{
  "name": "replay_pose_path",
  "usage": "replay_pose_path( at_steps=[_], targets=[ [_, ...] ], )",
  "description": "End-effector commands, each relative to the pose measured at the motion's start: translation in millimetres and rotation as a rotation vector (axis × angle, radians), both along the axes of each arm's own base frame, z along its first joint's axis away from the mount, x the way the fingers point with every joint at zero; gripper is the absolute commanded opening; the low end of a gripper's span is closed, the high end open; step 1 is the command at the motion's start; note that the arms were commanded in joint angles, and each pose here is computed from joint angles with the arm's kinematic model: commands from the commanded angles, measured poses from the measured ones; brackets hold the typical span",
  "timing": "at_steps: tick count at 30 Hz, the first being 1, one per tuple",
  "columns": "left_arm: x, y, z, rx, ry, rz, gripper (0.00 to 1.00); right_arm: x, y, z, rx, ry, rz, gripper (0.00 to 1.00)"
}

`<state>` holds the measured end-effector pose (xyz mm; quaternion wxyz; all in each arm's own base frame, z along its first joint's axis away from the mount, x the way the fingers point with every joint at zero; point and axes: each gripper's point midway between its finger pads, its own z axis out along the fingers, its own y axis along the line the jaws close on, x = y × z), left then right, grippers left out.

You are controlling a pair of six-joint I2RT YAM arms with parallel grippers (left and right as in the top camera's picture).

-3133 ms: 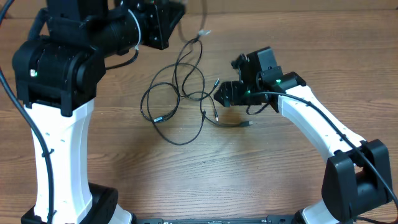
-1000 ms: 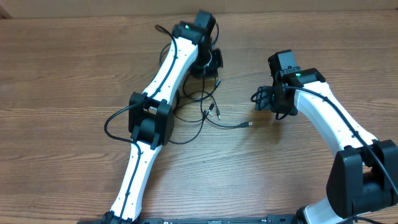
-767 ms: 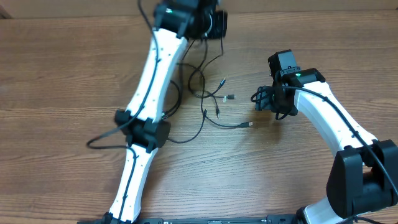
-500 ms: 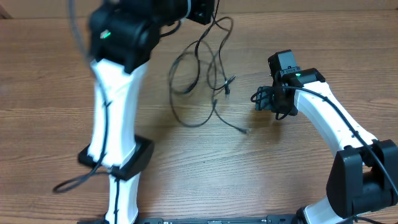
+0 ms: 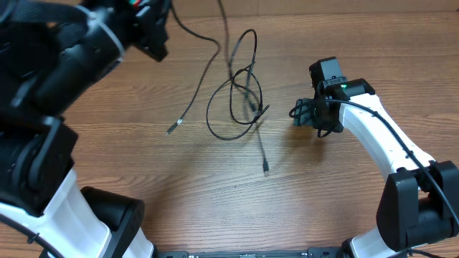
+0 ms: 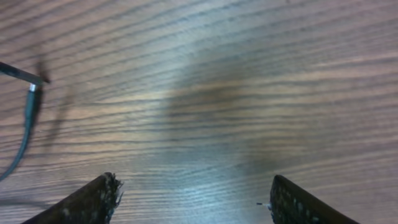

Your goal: Untangle cables

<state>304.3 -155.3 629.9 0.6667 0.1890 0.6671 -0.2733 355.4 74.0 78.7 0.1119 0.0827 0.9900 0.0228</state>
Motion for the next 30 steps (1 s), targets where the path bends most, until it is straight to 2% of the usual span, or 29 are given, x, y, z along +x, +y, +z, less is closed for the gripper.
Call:
replay_pose_path(
  at_steps=[1,4,5,6,8,10,13,18,23,25,27,29,30],
  targets=[
    [7,8,4,-0.010,-0.014,0.003,0.04,6,9,10,0.057,-0.034,0.008,0.77],
    [12,21,11,-0.029,-0.037,0.049,0.04,10,18,12,0.109,-0.049,0.022,0.79],
    [7,14,12,-0.028,-0.041,0.000,0.04,12,27,14,0.154,-0.061,0.036,0.84],
    [-7,-2,11,0.017,-0.076,-0.121,0.04,18,48,22,0.263,-0.090,0.107,0.91],
    [-32,-23,8,0.106,-0.154,-0.307,0.04,23,100,51,0.530,-0.186,0.359,0.91],
    [-31,-22,7,0.107,-0.152,-0.304,0.04,26,132,86,0.729,-0.295,0.520,0.93],
    [-31,-23,6,0.104,-0.146,-0.306,0.04,32,153,121,0.866,-0.428,0.649,0.94],
    [-34,-25,6,0.102,-0.146,-0.328,0.04,48,166,152,0.939,-0.530,0.637,0.95],
    [-35,-25,7,0.100,-0.148,-0.335,0.04,43,183,157,0.959,-0.527,0.649,0.94],
    [-39,-27,11,0.092,-0.161,-0.358,0.04,44,188,151,0.923,-0.523,0.631,0.88],
    [-44,-30,17,0.081,-0.186,-0.387,0.04,53,185,133,0.839,-0.479,0.489,0.73],
    [-43,-28,22,0.081,-0.210,-0.369,0.04,64,158,96,0.668,-0.391,0.216,0.52],
    [-40,-25,23,0.080,-0.214,-0.349,0.04,65,141,80,0.582,-0.352,0.101,0.39]
  ],
)
